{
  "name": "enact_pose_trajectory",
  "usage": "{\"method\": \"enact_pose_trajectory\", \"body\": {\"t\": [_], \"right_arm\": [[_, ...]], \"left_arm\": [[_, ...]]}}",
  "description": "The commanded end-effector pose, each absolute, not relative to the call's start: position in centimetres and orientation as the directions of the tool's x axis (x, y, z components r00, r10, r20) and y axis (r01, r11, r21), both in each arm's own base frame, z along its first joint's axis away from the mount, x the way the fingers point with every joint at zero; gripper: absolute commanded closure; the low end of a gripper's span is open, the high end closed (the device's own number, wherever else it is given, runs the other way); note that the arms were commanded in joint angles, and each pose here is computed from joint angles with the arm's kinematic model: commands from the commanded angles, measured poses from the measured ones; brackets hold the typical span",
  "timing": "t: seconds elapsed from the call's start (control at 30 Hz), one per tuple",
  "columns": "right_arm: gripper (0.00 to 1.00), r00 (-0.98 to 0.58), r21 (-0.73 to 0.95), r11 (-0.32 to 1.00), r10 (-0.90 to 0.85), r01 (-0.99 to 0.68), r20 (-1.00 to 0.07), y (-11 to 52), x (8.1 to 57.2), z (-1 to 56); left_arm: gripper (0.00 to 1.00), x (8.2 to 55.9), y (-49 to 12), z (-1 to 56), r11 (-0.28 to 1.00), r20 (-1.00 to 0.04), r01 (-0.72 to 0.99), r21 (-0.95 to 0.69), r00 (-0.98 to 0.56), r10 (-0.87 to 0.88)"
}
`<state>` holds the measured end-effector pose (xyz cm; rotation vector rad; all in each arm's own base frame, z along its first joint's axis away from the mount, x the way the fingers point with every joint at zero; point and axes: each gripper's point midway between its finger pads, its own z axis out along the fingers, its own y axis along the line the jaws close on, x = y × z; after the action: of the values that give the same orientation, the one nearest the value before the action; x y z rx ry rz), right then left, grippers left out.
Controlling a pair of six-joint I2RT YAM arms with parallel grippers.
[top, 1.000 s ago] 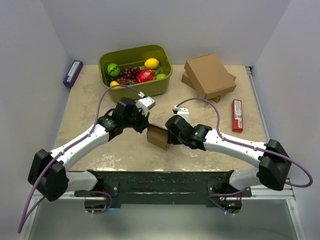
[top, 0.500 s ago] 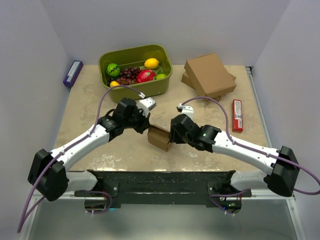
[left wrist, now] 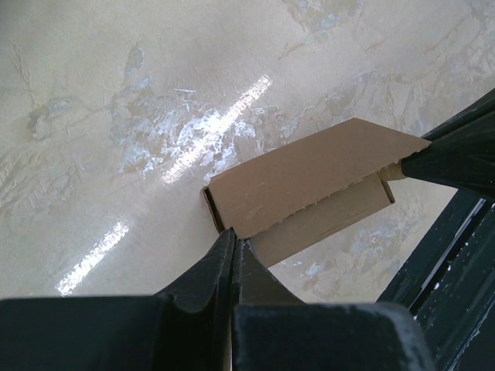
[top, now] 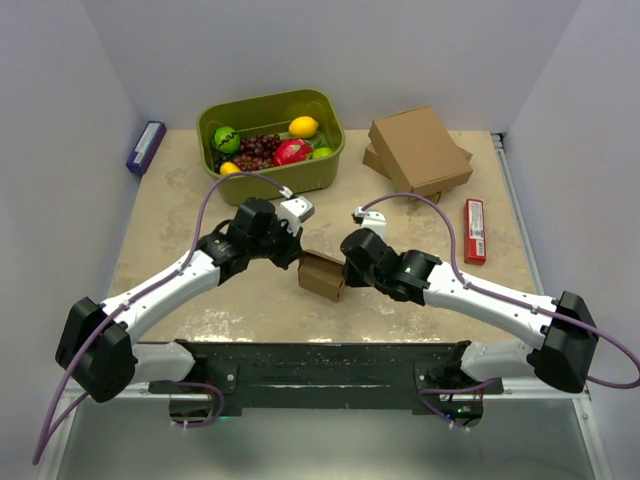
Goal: Fold the paper box
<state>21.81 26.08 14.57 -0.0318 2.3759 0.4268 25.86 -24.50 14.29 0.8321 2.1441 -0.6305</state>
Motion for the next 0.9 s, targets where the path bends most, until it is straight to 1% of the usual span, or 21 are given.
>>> {"method": "enact_pose_trajectory", "body": {"t": [0.0,0.07,0.37,0.87], "right_arm": [[0.97,-0.723,0.285,0.949,0.102,-0.135,-0.683,26.3,22.6,15.3],[1.0,-0.726,0.28,0.95,0.096,-0.137,-0.681,26.3,22.6,15.0],[1.0,-0.741,0.244,0.959,0.061,-0.142,-0.669,26.2,22.1,13.6],[1.0,-0.772,0.16,0.977,-0.007,-0.141,-0.636,26.3,20.0,10.6]], "left_arm": [[1.0,24.8,-25.1,13.8,0.658,-0.768,0.722,-0.213,-0.54,0.344],[1.0,24.7,-25.2,13.7,0.659,-0.766,0.72,-0.217,-0.544,0.342],[1.0,23.9,-25.0,12.7,0.677,-0.744,0.699,-0.23,-0.575,0.341],[1.0,22.1,-24.4,10.2,0.694,-0.69,0.67,-0.263,-0.633,0.35]]}}
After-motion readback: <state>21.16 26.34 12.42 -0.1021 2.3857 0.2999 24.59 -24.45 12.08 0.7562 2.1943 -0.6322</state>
